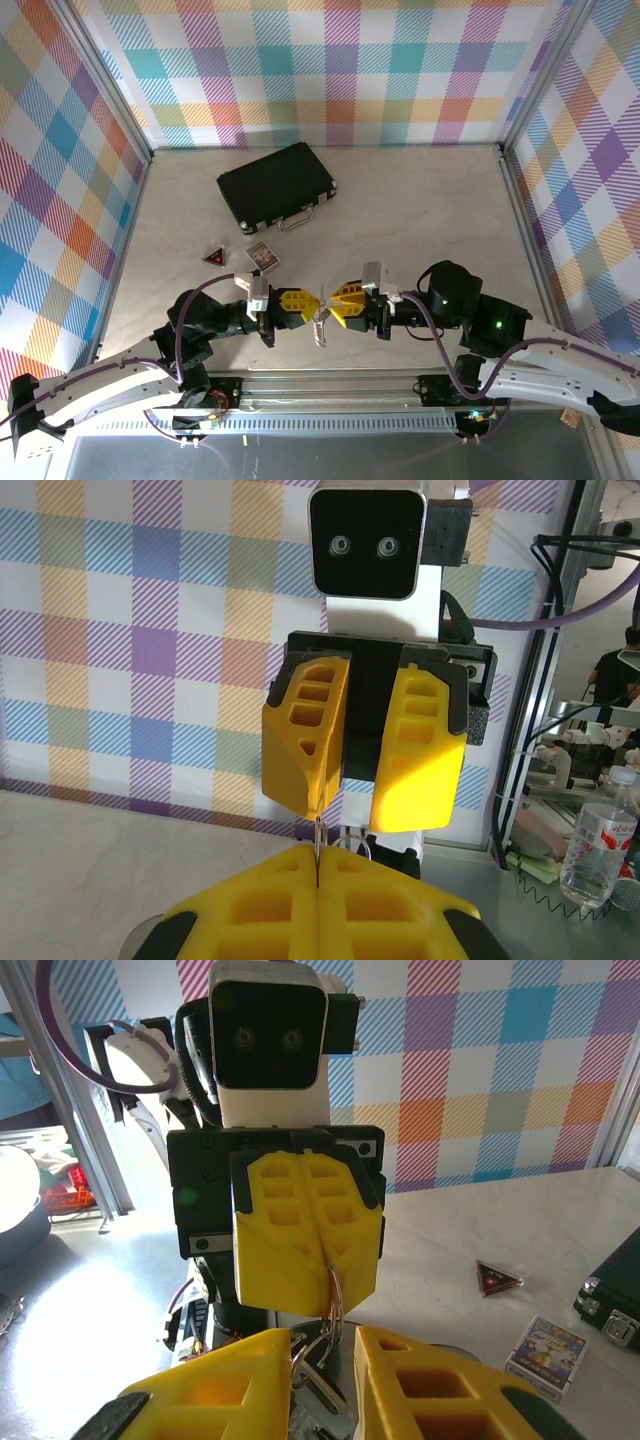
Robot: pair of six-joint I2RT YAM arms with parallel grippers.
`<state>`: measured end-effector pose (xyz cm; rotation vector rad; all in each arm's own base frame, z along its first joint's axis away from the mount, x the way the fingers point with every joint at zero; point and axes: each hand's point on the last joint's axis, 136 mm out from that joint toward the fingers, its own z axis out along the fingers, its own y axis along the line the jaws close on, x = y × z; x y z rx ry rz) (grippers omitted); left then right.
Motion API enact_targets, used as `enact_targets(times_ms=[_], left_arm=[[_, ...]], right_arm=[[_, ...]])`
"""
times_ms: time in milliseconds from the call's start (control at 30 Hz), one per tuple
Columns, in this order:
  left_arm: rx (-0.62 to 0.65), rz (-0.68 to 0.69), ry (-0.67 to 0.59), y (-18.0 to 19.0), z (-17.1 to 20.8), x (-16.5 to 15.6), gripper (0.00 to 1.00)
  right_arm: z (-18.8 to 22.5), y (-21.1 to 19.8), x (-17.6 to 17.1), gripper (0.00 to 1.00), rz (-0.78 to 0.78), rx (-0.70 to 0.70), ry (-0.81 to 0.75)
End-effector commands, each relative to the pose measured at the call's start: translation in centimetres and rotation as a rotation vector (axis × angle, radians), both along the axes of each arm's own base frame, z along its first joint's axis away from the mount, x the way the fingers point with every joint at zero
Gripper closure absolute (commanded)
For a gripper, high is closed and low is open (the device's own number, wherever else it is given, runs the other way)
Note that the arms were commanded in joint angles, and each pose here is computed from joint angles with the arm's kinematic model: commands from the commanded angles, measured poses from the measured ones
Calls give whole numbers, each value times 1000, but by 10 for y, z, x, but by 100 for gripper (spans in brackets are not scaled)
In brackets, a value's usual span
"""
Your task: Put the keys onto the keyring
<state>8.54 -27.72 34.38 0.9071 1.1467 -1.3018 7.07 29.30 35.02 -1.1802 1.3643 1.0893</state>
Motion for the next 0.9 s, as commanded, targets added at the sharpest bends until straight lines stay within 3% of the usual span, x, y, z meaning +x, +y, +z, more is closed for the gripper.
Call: enact_targets(times_ms=[0, 267, 500, 867], left_arm=[[-76, -39, -44, 7, 22, -12, 100], [-72, -46, -45, 6, 24, -13, 100], [-66, -48, -47, 7, 26, -14, 100], [-59, -44, -43, 8, 26, -15, 100]], right_arm=[[6, -6, 0, 74, -8, 24, -2], [-3, 2, 4, 62, 4, 1, 31], [-7, 7, 5, 69, 19, -3, 41], [-7, 14, 2, 72, 60, 5, 52]])
